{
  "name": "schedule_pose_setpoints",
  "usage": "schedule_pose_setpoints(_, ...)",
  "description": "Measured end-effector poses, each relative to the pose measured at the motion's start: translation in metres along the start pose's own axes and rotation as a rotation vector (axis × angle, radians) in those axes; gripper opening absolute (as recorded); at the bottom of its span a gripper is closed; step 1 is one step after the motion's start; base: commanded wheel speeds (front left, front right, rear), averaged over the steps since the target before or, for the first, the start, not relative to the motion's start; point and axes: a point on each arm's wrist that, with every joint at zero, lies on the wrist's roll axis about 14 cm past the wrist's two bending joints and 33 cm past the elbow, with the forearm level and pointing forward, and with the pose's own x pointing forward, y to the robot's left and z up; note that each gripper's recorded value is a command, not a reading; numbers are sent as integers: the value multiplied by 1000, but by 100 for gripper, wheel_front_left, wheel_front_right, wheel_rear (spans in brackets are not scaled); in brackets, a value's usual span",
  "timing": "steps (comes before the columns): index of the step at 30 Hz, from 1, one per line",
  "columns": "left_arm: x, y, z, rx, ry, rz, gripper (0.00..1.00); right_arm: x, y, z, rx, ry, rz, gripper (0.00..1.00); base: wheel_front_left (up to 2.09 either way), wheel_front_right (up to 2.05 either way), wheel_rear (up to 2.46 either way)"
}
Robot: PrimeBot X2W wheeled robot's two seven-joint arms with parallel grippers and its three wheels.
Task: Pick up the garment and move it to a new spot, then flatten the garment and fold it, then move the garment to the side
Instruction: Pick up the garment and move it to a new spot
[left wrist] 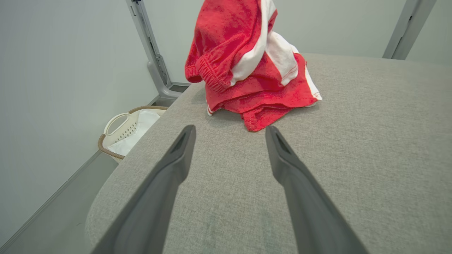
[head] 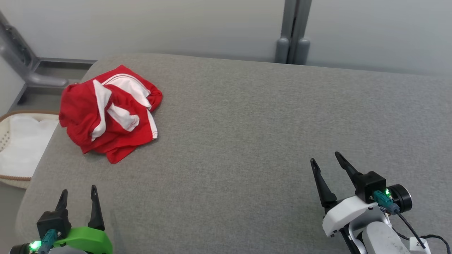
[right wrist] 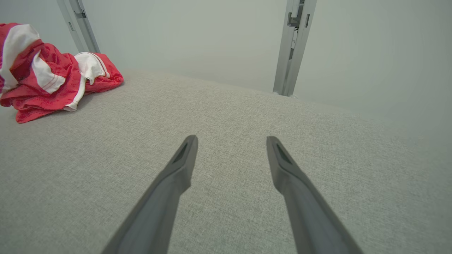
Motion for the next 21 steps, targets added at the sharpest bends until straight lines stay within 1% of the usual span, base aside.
schedule_pose_setpoints(5, -19, 41, -7, -18, 17, 129, 100, 25, 37, -2, 1, 2, 118, 100, 0, 0, 0)
schedule_pose_setpoints(11, -43, 77, -15, -36, 42, 251, 100, 43, 75, -10, 0, 18, 237, 100, 0, 0, 0)
schedule_pose_setpoints(16, -55, 93, -23, -44, 68, 316, 100, 52, 91, -18, 12, 33, 287, 100, 0, 0, 0)
schedule_pose_setpoints(21, -50, 99, -22, -66, 67, 348, 100, 57, 97, -28, 16, 54, 310, 100, 0, 0, 0)
